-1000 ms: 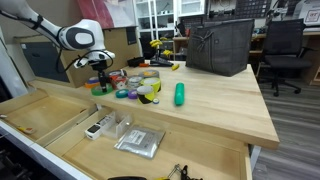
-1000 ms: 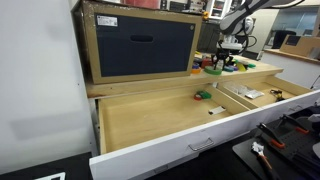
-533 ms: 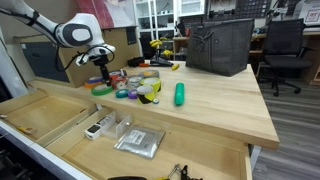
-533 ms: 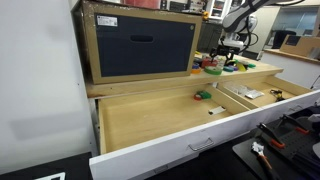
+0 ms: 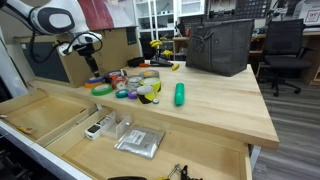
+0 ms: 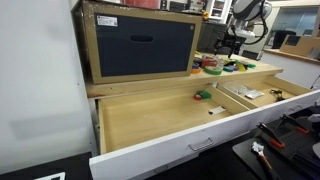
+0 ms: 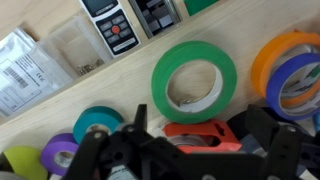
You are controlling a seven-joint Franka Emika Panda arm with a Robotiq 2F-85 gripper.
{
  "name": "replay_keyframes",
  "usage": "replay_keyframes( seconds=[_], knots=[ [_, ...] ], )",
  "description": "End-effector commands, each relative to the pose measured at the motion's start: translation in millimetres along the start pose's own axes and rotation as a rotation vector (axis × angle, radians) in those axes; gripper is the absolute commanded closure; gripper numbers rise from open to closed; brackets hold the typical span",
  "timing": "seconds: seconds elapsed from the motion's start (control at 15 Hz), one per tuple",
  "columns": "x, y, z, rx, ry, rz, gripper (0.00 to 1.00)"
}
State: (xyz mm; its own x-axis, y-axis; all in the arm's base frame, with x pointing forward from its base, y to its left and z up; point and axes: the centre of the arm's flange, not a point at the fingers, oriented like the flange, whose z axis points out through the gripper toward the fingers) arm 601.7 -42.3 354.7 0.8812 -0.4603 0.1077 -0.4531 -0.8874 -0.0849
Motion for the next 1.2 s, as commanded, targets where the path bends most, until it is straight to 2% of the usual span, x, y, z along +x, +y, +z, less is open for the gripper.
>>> replay_keyframes(
  seconds=[0.0, 0.13, 0.4, 0.73, 1.13],
  knots=[
    [-49, -15, -28, 0.019, -0.026, -0.055, 0.00],
    [-68, -25, -35, 0.024, -0.047, -0.084, 0.00],
    [-102, -38, -49, -0.050, -0.120, -0.147, 0.00],
    [-135, -42, -73, -0.106, -0.168, -0.232, 0.00],
    [-147, -35, -110, -0.160, -0.135, -0.297, 0.00]
  ],
)
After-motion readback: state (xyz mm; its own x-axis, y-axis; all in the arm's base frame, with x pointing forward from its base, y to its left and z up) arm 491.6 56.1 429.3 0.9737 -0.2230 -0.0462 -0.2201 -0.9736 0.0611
